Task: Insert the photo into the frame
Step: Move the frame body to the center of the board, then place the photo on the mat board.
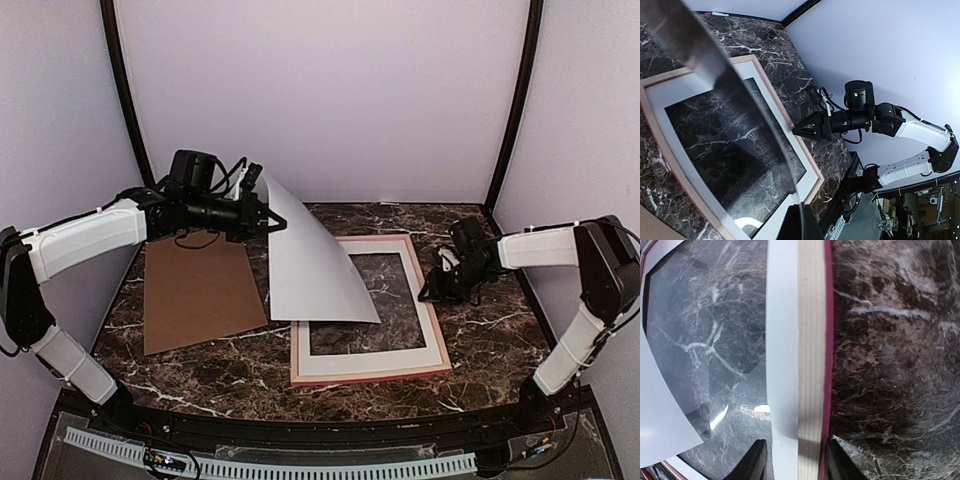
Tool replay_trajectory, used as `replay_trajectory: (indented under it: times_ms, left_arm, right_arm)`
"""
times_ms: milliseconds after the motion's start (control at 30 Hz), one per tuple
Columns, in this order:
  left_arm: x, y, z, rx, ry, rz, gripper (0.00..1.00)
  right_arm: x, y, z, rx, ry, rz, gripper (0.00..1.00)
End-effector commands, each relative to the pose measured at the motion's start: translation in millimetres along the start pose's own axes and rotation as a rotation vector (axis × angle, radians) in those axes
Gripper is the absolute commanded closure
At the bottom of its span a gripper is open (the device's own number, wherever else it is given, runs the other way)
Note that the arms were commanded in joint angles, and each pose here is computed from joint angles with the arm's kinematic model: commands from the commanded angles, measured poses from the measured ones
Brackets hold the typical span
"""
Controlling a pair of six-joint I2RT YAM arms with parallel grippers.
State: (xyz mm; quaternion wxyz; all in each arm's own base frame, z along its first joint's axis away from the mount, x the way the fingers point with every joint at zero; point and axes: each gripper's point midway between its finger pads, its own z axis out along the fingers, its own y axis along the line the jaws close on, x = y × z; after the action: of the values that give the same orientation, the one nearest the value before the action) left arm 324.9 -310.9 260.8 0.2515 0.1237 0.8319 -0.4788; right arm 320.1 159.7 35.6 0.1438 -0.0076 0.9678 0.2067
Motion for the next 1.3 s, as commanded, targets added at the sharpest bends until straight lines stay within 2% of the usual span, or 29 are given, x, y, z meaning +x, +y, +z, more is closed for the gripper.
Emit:
replay_trajectory:
  times_ms: [0, 200, 300, 400, 433, 567, 700, 900, 1067, 1267]
  left_arm:
    - [-19.8, -52.3, -2.3, 0.112, -0.055, 0.055, 1.00]
    - [-32.7, -105.2, 10.4, 0.207, -0.063, 0.116, 1.00]
    - [-29.9, -127.8, 30.6, 0.246, -0.023, 0.144, 1.00]
    - [-36.8, -169.3, 39.0, 0.326, -0.002, 0.209, 1.00]
    - [-26.8, -171.5, 53.1, 0.324, 0.041, 0.207, 1.00]
    - [-20.2, -196.4, 64.0, 0.368, 0.078, 0.250, 1.00]
    - [-9.1, -167.4, 78.7, 0.304, 0.088, 0.201, 1.00]
    - [32.7, -51.7, 120.6, 0.171, 0.148, -0.081, 1.00]
    - [59.8, 20.3, 143.1, 0.099, 0.176, -0.223, 1.00]
    - [83.5, 63.8, 151.1, 0.002, 0.200, -0.282, 1.00]
  right_arm:
    - [-30.1, 24.6, -27.5, -0.054, -0.097, -0.033, 0.55]
    - [-49.7, 17.1, -53.1, -0.008, -0.155, -0.031, 0.47]
    - [-57.4, -6.4, -68.7, 0.038, -0.190, 0.014, 0.46]
    - [-66.0, -36.8, -88.9, 0.083, -0.235, 0.080, 0.46]
    - [-68.6, -45.3, -98.1, 0.093, -0.258, 0.101, 0.46]
    - [-75.6, -78.8, -130.4, 0.133, -0.342, 0.189, 0.46]
    - [-79.4, -92.7, -149.0, 0.153, -0.391, 0.220, 0.45]
    - [-78.0, -93.5, -140.0, 0.138, -0.366, 0.219, 0.45]
    - [-72.8, -97.3, -128.0, 0.136, -0.334, 0.219, 0.45]
    - [-62.3, -101.8, -110.5, 0.125, -0.291, 0.227, 0.46]
